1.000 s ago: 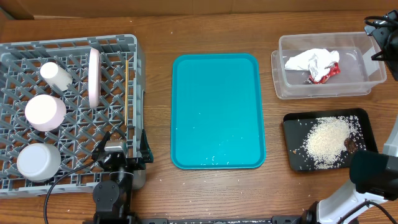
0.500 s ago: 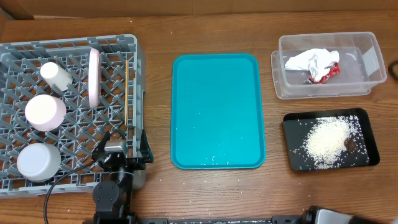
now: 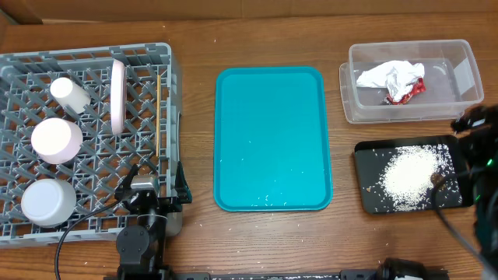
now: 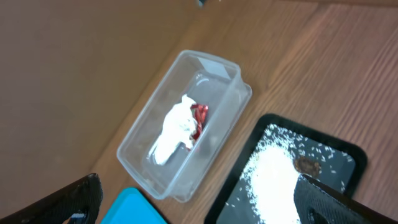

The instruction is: Sort waste into correct bins and load items into the dishwasher

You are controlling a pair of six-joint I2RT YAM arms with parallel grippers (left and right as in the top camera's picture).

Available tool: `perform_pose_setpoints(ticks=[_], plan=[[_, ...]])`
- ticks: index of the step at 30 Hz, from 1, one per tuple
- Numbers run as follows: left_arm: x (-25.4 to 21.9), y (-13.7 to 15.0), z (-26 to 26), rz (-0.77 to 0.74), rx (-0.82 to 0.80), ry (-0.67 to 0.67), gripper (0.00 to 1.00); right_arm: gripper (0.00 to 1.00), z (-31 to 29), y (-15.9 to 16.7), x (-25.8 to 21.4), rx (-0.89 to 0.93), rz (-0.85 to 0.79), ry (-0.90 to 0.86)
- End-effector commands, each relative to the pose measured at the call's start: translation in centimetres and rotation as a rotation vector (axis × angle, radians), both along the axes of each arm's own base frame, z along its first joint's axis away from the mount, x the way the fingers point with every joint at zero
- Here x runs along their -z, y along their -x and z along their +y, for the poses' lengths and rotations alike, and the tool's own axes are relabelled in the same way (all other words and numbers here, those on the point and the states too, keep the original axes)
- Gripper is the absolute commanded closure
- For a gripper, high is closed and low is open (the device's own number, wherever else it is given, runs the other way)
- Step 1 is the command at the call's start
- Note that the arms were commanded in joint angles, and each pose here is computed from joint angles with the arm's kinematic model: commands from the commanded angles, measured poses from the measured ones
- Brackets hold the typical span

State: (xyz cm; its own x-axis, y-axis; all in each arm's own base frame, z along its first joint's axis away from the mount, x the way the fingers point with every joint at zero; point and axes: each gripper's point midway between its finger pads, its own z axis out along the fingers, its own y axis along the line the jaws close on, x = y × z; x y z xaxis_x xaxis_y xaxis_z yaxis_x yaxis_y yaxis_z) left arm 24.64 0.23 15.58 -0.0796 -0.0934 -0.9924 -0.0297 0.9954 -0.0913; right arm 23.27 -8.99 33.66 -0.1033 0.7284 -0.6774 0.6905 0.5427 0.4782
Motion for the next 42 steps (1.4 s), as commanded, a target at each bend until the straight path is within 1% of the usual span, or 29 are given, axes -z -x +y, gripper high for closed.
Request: perform_pose_setpoints(ticks=[1,7,10,15,18,22,29,38,42], plan=[[-0.1,0.0,0.0,-0.009,-0.002,-0.010,0.00,0.00,1.0,-0.3,2.1,-0.067,-0.095,0.011],[-0.1,0.0,0.0,-0.009,-0.002,-0.010,0.00,0.00,5.0,-2.5,6.1,-0.338,-0.327,0.085],[-0.1,0.0,0.0,-0.009,-0.003,-0.010,0.00,0.00,6.5,-2.8,8.2,-0.404,-0.448,0.100],[-0.1,0.0,0.0,-0.009,-0.003,-0.010,0.00,0.00,8.3,-2.6,10.8,-0.460,-0.571,0.119],[-0.1,0.0,0.0,-0.009,-0.003,-0.010,0.00,0.00,8.6,-2.3,12.2,-0.464,-0.585,0.122],[-0.1,0.0,0.0,-0.009,-0.003,-0.010,0.00,0.00,8.9,-1.9,13.2,-0.501,-0.587,0.202],[-0.1,0.0,0.0,-0.009,-0.003,-0.010,0.00,0.00,8.8,-0.9,12.0,-0.517,-0.660,0.339],[-0.1,0.0,0.0,-0.009,-0.002,-0.010,0.00,0.00,8.5,-0.9,11.6,-0.485,-0.713,0.361],[-0.1,0.0,0.0,-0.009,-0.002,-0.010,0.00,0.00,8.4,-1.0,12.2,-0.484,-0.684,0.364]])
